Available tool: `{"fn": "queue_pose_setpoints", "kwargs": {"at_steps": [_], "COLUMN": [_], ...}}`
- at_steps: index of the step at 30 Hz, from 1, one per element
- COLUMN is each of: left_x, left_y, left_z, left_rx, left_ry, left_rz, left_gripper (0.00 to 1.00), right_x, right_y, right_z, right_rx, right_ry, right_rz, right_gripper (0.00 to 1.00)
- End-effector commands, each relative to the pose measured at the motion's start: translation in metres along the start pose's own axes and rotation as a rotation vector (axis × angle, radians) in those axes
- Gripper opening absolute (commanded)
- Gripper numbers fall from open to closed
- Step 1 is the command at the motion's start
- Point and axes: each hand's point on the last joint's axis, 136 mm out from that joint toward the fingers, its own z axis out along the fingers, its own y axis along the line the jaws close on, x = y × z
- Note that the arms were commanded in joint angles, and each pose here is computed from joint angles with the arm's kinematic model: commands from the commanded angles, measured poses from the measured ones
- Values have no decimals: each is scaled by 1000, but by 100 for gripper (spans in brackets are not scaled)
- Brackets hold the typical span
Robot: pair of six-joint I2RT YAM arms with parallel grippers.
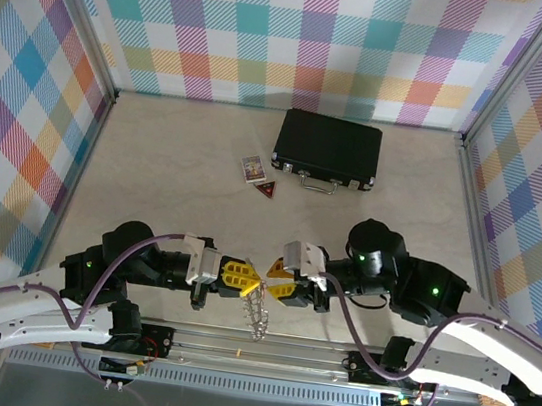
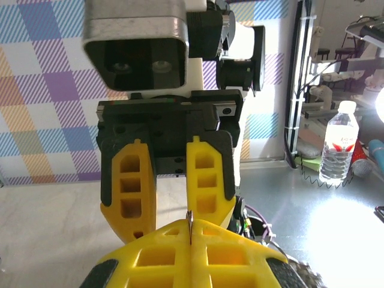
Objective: Put the keys on the keyring
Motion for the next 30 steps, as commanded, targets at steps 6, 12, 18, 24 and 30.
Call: {"fn": "queue_pose_setpoints", "kwargs": {"at_steps": [6,12,18,24,30], "left_x": [-21,-20,-19,-18,-14], "left_y": [-3,-3,-2,-1,0], "left_z": [-5,-3,0,2,4], "left_rx": [7,10,14,11,6], "left_ry": [-93,-95,-92,-88,-72], "left_rz": [22,24,21,19,14], "left_gripper": [0,0,0,0,0], "right_x": [-29,-31,-33,-30,-28], "right_y": [9,8,7,9,5], "right_z": [-13,-10,-6,1,2], "right_rx": [-29,-28,-38,-66,-48], "right_ry": [-139,-153,-162,-148,-141], "right_rz": [-52,-49,-47,-39,-39], "right_gripper": [28,29,26,17,3]}}
